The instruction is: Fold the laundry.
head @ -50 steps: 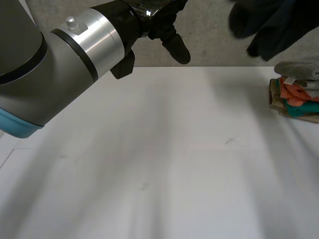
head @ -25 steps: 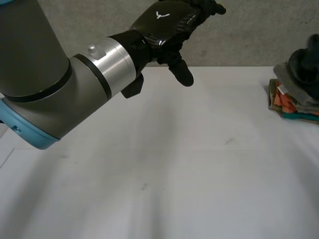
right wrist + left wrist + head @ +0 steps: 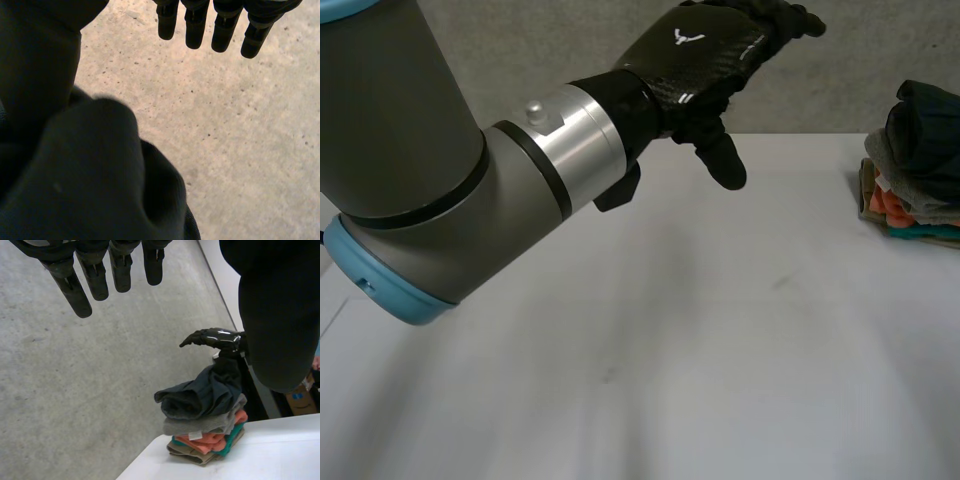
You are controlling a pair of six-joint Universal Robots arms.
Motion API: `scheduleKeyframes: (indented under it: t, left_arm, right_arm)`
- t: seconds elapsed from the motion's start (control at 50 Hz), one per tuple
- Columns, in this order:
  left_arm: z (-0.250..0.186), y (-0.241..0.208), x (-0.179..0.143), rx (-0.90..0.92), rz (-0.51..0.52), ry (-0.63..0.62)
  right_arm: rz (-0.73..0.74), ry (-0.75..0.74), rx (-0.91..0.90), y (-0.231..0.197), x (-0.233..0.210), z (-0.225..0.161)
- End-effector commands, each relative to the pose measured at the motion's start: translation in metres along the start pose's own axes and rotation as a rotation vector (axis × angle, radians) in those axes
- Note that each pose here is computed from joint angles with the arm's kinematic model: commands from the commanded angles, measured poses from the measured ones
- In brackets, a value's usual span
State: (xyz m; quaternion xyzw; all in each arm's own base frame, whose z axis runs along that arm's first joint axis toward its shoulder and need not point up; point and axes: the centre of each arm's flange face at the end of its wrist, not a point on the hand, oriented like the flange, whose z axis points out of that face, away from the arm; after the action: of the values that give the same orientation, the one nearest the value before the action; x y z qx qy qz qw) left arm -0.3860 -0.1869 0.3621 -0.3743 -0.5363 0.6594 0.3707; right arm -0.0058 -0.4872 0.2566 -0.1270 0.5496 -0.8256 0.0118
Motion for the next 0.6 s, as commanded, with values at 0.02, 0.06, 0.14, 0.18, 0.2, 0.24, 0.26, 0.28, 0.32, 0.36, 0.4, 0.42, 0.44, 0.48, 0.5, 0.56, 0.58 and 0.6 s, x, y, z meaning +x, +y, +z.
scheduleKeyframes:
  t: [0.02,0.06,0.14,0.18,0.2,0.24,0.26,0.28,0.32,0.36,0.4,0.42,0.44,0.48,0.5,0.56,0.58,0.6]
  left_arm:
    - [0.000,0.000,0.013,0.001,-0.006,0.030]
    - [0.000,-0.001,0.016,0.001,-0.009,0.038]
    - [0.000,-0.002,0.018,0.005,-0.008,0.042]
    - [0.000,-0.003,0.018,0.009,-0.006,0.042]
    - [0.000,-0.004,0.017,0.017,-0.003,0.040]
    - [0.001,-0.008,0.016,0.033,0.002,0.036]
    - [0.001,-0.009,0.016,0.040,0.003,0.033]
    - [0.002,-0.012,0.013,0.056,0.005,0.020]
    - [0.001,-0.017,0.010,0.073,0.009,-0.003]
    - [0.000,-0.027,0.003,0.104,0.017,-0.065]
    - [-0.003,-0.032,-0.005,0.118,0.023,-0.120]
    - [-0.005,-0.037,-0.013,0.127,0.031,-0.183]
    - [-0.007,-0.039,-0.018,0.131,0.034,-0.214]
    - [-0.011,-0.039,-0.030,0.128,0.039,-0.280]
    - [-0.016,-0.037,-0.044,0.110,0.046,-0.348]
    - [-0.031,-0.023,-0.067,0.032,0.070,-0.462]
    - [-0.039,-0.016,-0.074,-0.010,0.091,-0.506]
    - [-0.045,-0.013,-0.078,-0.033,0.106,-0.533]
  right_arm:
    - [0.060,0.055,-0.180,-0.030,0.004,-0.021]
    - [0.036,0.095,-0.241,-0.034,0.013,-0.030]
    - [-0.150,0.249,-0.398,-0.044,0.046,-0.055]
    - [-0.285,0.316,-0.455,-0.050,0.058,-0.062]
    - [-0.334,0.336,-0.464,-0.053,0.060,-0.063]
    - [-0.469,0.397,-0.453,-0.066,0.068,-0.059]
    - [-0.500,0.412,-0.437,-0.071,0.068,-0.058]
    - [-0.524,0.423,-0.407,-0.079,0.067,-0.054]
    - [-0.547,0.397,-0.264,-0.111,0.042,-0.039]
    - [-0.535,0.373,-0.168,-0.128,0.024,-0.031]
    - [-0.486,0.329,-0.055,-0.146,-0.002,-0.026]
    - [-0.460,0.307,-0.025,-0.150,-0.013,-0.026]
    - [-0.435,0.289,0.003,-0.154,-0.021,-0.027]
    - [-0.344,0.217,0.066,-0.168,-0.051,-0.032]
    - [-0.310,0.186,0.076,-0.170,-0.063,-0.035]
    - [-0.162,0.068,0.046,-0.159,-0.108,-0.048]
    - [-0.133,0.042,0.029,-0.154,-0.119,-0.052]
    - [-0.104,0.017,0.010,-0.149,-0.129,-0.057]
